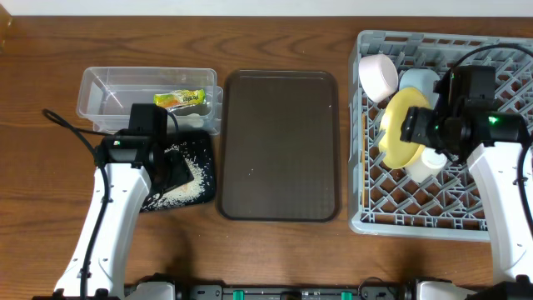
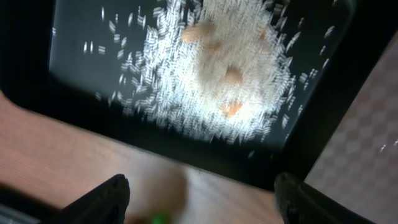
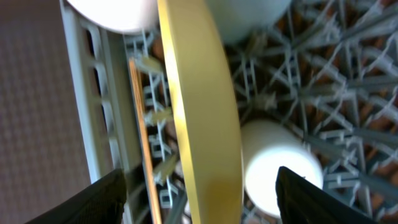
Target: Sort waste into correct bins and load items into the dishwasher rack
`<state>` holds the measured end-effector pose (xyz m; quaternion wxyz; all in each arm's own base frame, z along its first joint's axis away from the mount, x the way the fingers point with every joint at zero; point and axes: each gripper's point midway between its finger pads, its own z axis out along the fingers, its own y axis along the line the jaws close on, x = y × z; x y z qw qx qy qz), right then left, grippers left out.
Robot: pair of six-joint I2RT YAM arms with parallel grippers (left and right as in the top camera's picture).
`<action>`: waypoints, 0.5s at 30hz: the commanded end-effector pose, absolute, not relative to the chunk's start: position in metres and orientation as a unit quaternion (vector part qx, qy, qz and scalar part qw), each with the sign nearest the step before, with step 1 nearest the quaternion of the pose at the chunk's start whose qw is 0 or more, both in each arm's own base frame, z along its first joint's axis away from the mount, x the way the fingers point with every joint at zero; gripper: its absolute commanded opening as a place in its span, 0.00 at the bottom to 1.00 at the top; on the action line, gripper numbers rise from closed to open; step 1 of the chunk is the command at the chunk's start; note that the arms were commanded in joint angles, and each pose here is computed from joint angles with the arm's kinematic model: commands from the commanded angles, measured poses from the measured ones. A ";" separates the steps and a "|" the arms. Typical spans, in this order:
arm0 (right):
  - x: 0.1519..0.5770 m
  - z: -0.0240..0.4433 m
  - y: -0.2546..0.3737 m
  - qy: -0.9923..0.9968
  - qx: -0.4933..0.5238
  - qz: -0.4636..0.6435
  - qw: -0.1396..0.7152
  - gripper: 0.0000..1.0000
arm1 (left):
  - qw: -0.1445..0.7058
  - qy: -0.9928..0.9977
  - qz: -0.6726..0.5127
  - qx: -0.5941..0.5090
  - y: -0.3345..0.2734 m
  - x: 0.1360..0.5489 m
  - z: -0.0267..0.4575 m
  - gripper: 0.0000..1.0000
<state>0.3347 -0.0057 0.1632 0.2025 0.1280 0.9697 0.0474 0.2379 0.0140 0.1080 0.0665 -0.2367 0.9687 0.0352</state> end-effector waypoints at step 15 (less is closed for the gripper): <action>0.273 0.171 0.005 0.951 0.105 0.075 0.280 0.85 | 0.257 0.958 -0.036 -0.121 -0.019 0.211 0.177 0.72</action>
